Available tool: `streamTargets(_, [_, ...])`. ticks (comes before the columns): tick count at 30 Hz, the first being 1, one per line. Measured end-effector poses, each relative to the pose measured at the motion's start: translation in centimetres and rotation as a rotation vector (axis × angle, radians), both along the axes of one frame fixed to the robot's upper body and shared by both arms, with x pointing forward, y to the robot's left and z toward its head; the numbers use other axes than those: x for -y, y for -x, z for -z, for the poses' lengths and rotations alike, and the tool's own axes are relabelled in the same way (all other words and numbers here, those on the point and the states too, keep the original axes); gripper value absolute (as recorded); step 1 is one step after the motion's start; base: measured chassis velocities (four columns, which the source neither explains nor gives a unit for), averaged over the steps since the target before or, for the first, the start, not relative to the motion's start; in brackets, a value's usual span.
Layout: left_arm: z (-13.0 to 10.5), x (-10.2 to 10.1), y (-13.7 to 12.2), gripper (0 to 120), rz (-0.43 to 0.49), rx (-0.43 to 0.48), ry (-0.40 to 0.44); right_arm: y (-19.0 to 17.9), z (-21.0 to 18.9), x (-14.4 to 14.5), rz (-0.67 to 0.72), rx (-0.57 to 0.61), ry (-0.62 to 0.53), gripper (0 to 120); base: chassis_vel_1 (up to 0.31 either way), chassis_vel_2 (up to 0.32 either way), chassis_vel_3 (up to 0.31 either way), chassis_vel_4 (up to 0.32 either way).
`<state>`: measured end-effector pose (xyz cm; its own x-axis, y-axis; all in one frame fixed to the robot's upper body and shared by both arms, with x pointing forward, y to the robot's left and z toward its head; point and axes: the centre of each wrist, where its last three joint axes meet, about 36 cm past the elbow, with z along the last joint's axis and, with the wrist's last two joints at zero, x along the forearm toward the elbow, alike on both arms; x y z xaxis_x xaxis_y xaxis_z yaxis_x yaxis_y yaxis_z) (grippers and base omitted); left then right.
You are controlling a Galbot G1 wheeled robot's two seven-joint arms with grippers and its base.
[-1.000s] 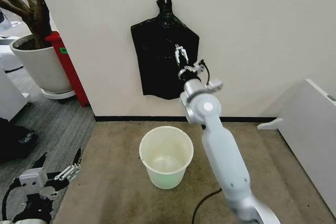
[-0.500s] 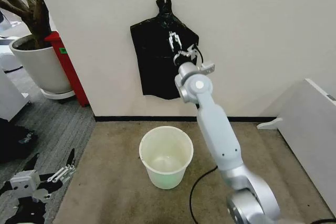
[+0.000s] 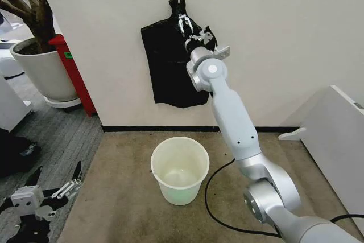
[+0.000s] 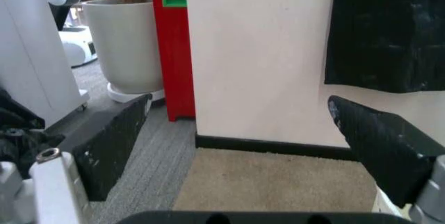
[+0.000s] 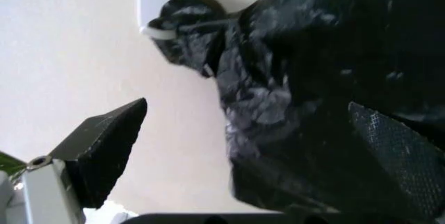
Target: Place the garbage bag over the trash bin.
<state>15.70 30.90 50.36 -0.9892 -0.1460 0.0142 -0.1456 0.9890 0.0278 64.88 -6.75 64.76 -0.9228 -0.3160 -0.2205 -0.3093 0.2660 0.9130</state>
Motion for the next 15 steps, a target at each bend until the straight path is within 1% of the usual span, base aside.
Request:
streamTargets(9, [0.0, 0.0, 0.0, 100, -0.001, 0.001, 0.0, -1.2, -0.2, 0.5, 0.018, 0.003, 0.011, 100, 0.0, 0.0, 0.0, 0.0])
streamTargets(11, [0.0, 0.0, 0.0, 100, -0.001, 0.001, 0.0, -1.4, -0.3, 0.5, 0.025, 0.004, 0.015, 93, 0.0, 0.0, 0.0, 0.0])
streamTargets(12, [0.0, 0.0, 0.0, 100, -0.001, 0.001, 0.0, -1.4, -0.3, 0.5, 0.025, 0.004, 0.015, 93, 0.0, 0.0, 0.0, 0.0])
streamTargets(15, [0.0, 0.0, 0.0, 100, -0.002, 0.001, 0.0, -1.7, -0.1, 0.5, 0.034, 0.003, 0.018, 81, 0.0, 0.0, 0.0, 0.0])
